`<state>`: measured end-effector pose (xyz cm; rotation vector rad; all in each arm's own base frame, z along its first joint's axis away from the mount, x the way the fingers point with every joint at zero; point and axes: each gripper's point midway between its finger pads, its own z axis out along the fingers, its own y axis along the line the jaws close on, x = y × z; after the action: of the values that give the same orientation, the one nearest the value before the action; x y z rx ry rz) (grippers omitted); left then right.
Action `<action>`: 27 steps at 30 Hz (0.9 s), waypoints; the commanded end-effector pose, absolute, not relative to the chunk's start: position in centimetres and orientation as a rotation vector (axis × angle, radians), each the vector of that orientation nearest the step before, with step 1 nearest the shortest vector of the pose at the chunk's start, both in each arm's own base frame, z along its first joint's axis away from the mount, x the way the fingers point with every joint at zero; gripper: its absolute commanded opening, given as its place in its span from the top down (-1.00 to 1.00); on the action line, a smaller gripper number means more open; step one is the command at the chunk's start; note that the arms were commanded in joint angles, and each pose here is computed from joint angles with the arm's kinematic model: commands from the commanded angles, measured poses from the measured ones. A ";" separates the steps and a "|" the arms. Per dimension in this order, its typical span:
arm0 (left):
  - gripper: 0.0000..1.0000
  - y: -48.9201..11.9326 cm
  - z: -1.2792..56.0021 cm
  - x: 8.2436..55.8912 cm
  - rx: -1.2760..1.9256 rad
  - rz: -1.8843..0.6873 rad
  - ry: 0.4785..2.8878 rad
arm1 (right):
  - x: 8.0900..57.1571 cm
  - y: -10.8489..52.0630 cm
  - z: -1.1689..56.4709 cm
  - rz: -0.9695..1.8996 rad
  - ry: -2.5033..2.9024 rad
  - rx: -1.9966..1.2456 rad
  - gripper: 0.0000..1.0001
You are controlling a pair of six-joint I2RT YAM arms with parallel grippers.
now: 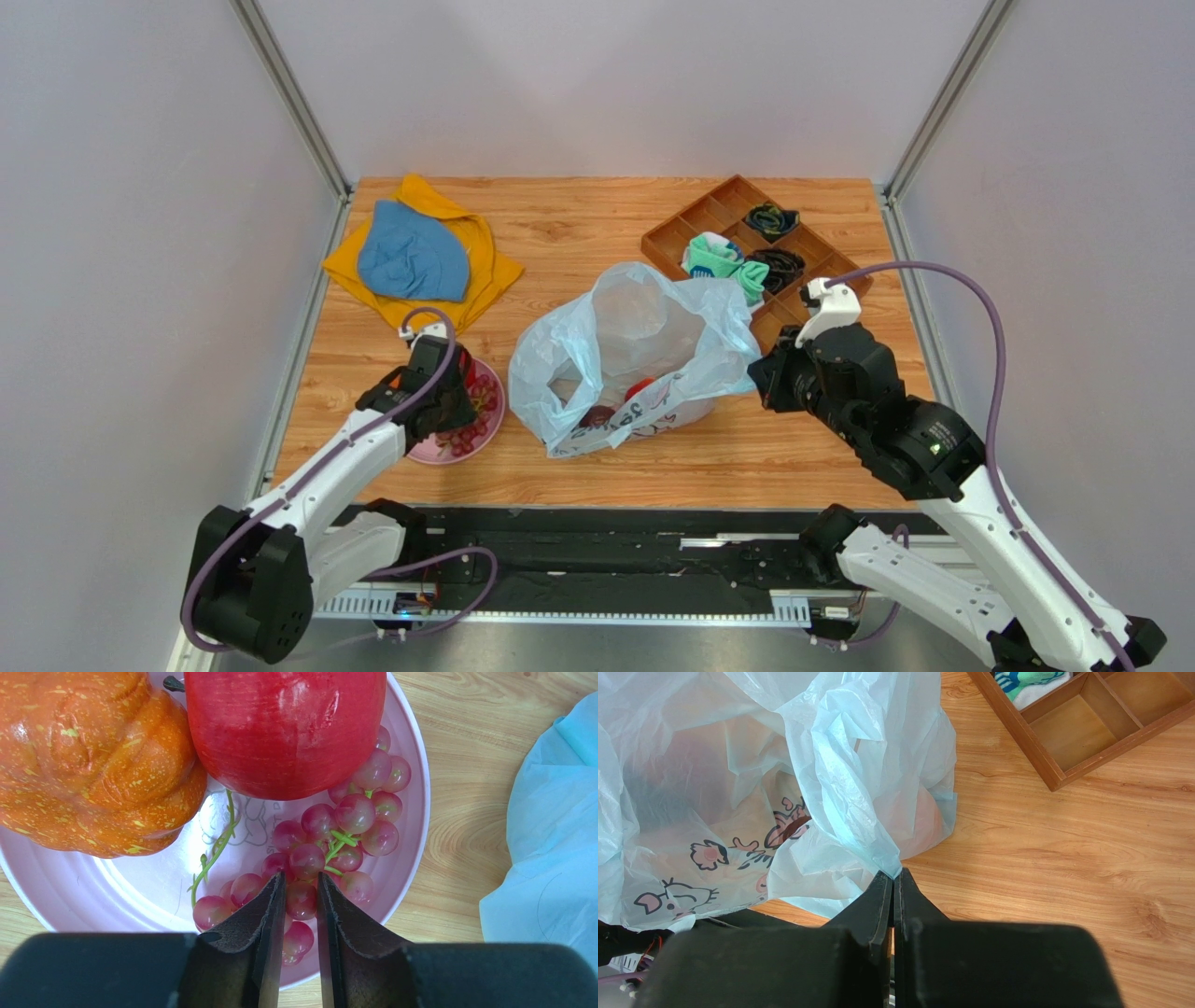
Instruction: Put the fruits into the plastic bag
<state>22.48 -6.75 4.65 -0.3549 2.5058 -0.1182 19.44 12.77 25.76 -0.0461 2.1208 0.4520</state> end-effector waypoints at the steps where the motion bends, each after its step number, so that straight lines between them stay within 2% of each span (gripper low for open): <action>1: 0.50 -6.9 5.2 22.6 -0.328 -0.116 2.511 | 19.6 13.0 26.4 0.476 2.096 -0.035 1.00; 6: 0.60 -7.6 6.0 22.4 -0.323 -0.186 2.482 | 19.7 13.0 26.5 0.472 2.097 -0.037 1.00; 27: 0.63 -9.7 16.1 21.5 -0.191 -0.461 2.226 | 19.9 13.1 26.5 0.466 2.098 -0.035 1.00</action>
<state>21.41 -8.95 12.91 -0.2682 2.3031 -0.3981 19.63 12.92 25.43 -0.0493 2.1348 0.4422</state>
